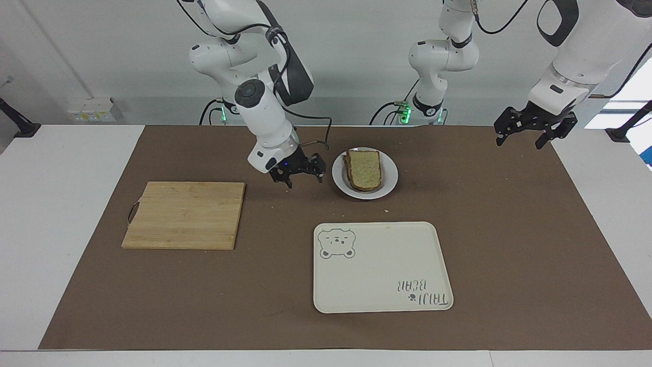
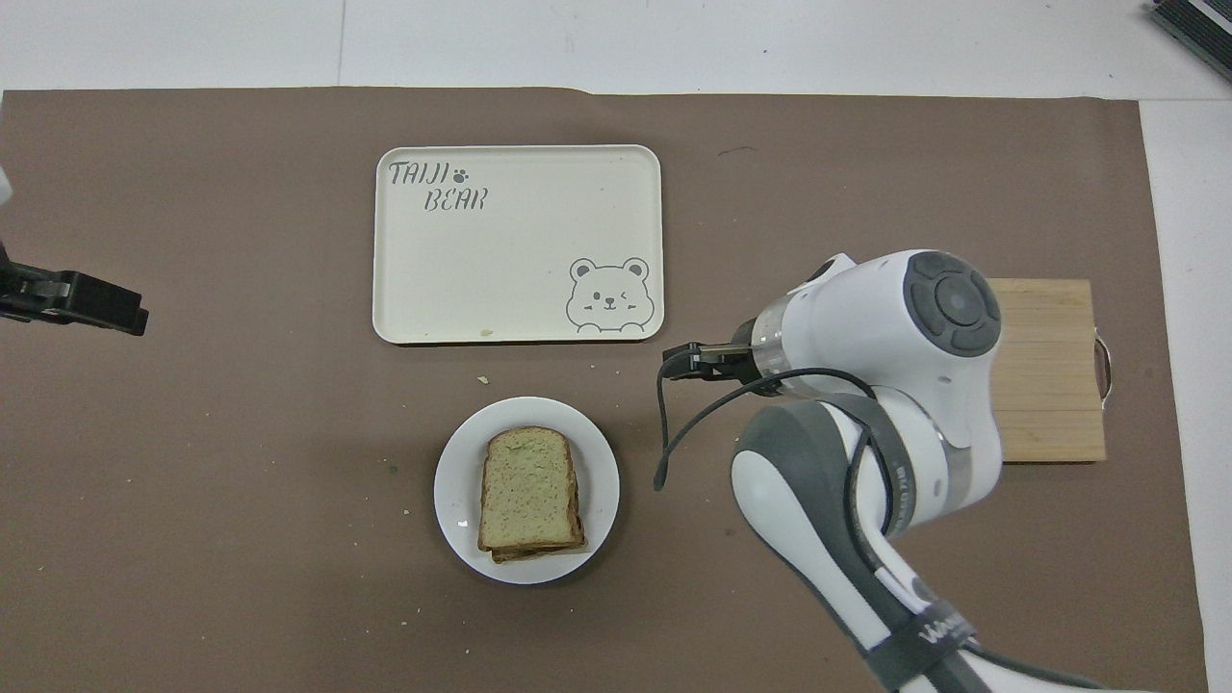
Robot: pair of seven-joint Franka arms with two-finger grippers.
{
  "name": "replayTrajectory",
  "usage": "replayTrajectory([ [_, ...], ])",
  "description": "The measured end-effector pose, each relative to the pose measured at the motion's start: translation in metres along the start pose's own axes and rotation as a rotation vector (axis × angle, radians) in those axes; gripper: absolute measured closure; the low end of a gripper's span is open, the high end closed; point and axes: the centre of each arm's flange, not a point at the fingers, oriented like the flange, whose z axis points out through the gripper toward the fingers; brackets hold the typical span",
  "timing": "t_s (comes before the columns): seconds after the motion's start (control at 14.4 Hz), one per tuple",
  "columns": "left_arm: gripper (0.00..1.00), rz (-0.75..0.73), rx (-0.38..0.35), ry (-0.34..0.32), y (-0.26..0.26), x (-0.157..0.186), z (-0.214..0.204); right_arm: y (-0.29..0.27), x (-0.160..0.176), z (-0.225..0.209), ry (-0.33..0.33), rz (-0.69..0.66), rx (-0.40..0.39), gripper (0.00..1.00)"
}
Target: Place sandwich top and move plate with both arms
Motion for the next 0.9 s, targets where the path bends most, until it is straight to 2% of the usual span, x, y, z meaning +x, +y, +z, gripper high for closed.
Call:
replayTrajectory([
  [0.28,0.00,0.000,0.000,0.000,0.000,0.000,0.000,0.050,0.004,-0.050,-0.063,0.023,-0.113,0.00],
  [0.55,0.00,0.000,0.000,0.000,0.000,0.000,0.000,0.097,0.004,-0.092,-0.038,0.075,-0.159,0.00],
  [0.9,0.00,0.000,0.000,0.000,0.000,0.000,0.000,0.146,-0.001,-0.143,0.034,0.085,-0.205,0.00],
])
